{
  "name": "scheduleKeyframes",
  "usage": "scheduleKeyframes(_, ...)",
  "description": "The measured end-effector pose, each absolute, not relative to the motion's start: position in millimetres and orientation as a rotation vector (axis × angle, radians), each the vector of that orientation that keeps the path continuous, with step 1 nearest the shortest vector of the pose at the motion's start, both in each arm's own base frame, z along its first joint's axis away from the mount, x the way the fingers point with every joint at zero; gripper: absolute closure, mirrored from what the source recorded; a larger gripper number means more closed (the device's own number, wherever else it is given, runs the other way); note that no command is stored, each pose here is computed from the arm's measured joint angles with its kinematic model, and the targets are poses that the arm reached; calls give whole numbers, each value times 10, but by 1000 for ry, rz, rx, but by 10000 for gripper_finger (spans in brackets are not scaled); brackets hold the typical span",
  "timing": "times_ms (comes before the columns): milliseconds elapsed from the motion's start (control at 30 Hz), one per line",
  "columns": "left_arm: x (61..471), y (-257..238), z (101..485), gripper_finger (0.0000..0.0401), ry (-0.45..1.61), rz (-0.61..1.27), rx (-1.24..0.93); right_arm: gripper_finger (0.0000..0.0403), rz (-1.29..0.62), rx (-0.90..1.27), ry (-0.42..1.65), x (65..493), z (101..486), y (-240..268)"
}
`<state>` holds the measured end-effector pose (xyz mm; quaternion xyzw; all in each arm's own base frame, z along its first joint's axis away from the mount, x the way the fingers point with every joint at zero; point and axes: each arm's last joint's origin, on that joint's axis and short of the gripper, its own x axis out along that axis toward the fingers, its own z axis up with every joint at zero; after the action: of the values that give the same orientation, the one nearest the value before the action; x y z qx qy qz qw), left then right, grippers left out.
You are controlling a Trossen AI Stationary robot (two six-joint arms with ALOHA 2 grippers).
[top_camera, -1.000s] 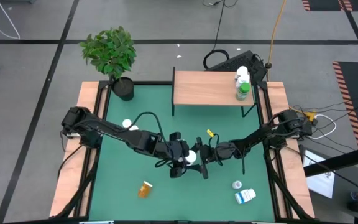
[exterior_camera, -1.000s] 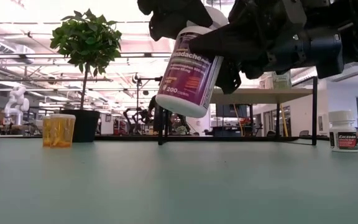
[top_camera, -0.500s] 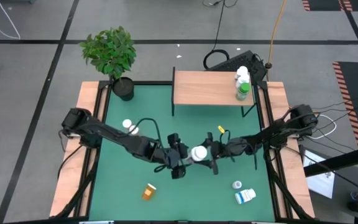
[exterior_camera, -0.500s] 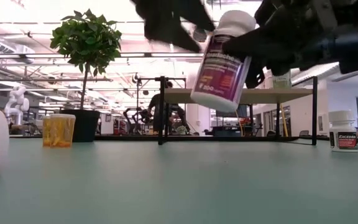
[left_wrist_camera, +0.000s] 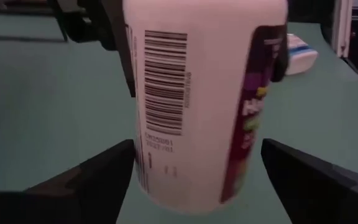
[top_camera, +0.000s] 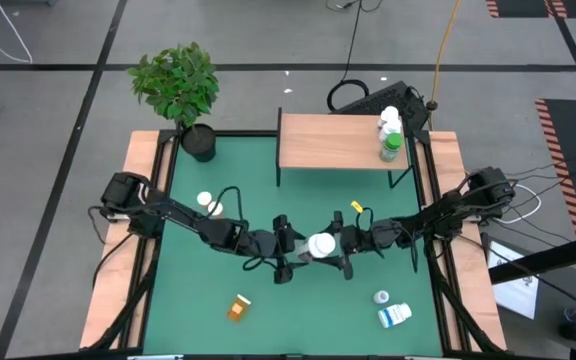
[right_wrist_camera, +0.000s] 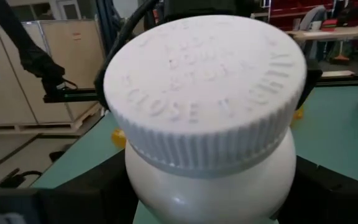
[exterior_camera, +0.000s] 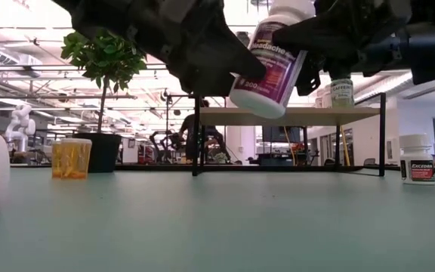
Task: Pick and place medicine bottles onto shelf by color
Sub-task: Put the violet pill bottle on the shelf
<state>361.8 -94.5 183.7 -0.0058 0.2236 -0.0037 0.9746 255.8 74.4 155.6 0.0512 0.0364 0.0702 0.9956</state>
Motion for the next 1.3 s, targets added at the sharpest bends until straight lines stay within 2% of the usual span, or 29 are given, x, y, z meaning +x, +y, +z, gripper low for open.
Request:
scheduleKeyframes(300,3643,-840,1813,136,440,-21,17,128,152,114,56,2562,1573,740)
scheduleKeyframes(400,3655,-832,1805,133,425,-24,12,129,162,126,64,2592,1587,747)
scheduleKeyframes(633,3708,-861,1796,67,382,-77,31,131,197,107,35,2645,1660,772)
scheduleKeyframes(800,3714,-855,1802,62,372,-74,27,131,168,90,15,2649,1679,764)
scheduleKeyframes(967,3712,-854,1799,75,374,-75,39,131,176,86,21,2647,1674,766)
scheduleKeyframes(1133,3714,-844,1799,121,372,-75,64,127,176,88,22,2645,1671,764)
scheduleKeyframes(1300,3711,-830,1792,148,380,-48,105,97,145,57,52,2633,1672,752)
